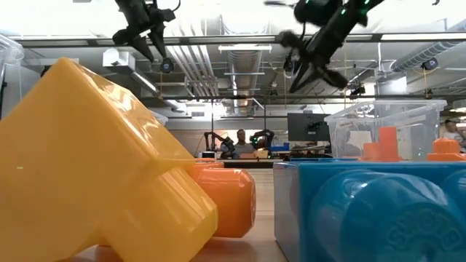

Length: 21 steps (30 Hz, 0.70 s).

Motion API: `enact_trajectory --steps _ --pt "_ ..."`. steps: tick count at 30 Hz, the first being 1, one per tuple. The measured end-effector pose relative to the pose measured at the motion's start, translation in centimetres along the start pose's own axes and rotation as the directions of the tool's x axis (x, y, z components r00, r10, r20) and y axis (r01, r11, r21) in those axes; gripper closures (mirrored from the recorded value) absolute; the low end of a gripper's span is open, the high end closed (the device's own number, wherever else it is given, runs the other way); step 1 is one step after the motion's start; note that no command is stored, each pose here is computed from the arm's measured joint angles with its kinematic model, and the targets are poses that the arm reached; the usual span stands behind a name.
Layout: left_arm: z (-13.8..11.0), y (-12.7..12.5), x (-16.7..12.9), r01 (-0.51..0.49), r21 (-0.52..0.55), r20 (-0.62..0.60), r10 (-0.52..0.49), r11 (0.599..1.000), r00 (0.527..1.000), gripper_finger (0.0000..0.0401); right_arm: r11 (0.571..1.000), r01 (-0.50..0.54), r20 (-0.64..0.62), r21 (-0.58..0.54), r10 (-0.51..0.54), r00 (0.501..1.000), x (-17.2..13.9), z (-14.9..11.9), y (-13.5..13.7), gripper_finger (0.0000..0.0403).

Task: Sort blocks
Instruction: Put the top right blue game piece into the bottom left transparent bin

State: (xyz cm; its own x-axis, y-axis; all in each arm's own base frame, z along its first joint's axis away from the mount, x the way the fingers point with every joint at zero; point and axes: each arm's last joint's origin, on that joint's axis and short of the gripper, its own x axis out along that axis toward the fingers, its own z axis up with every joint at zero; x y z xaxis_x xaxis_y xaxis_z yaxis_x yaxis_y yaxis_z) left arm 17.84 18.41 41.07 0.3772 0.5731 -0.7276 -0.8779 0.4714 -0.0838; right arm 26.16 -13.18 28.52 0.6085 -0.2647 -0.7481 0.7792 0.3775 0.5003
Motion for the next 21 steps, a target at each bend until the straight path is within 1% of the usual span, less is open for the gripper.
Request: enact_trajectory --steps 5,11,14,18,21 --pt "0.0 0.0 0.2 -0.004 0.005 0.003 0.004 1.0 1.0 0.0211 0.992 0.12 -0.12 -0.037 -0.124 0.985 3.7 -0.1 -1.1 0.039" --pt "-0.4 0.0 0.8 -0.014 0.031 -0.018 0.014 0.999 1.0 0.0211 0.971 0.206 -0.228 -0.125 -0.23 0.946 7.3 -0.2 -1.3 0.039" --pt "-0.5 0.0 0.9 -0.015 0.031 -0.019 0.016 0.999 1.0 0.0211 0.955 0.248 -0.27 -0.164 -0.285 0.92 8.4 -0.1 -1.2 0.039" --pt "-0.4 0.0 0.9 -0.013 0.033 -0.007 0.013 0.999 1.0 0.0211 0.915 0.319 -0.285 -0.247 -0.384 0.878 9.4 -0.2 -1.0 0.039" --pt "-0.2 0.0 0.9 -0.011 0.043 0.007 0.01 0.999 1.0 0.0211 0.89 0.343 -0.292 -0.3 -0.428 0.856 9.9 -0.5 -0.7 0.039"
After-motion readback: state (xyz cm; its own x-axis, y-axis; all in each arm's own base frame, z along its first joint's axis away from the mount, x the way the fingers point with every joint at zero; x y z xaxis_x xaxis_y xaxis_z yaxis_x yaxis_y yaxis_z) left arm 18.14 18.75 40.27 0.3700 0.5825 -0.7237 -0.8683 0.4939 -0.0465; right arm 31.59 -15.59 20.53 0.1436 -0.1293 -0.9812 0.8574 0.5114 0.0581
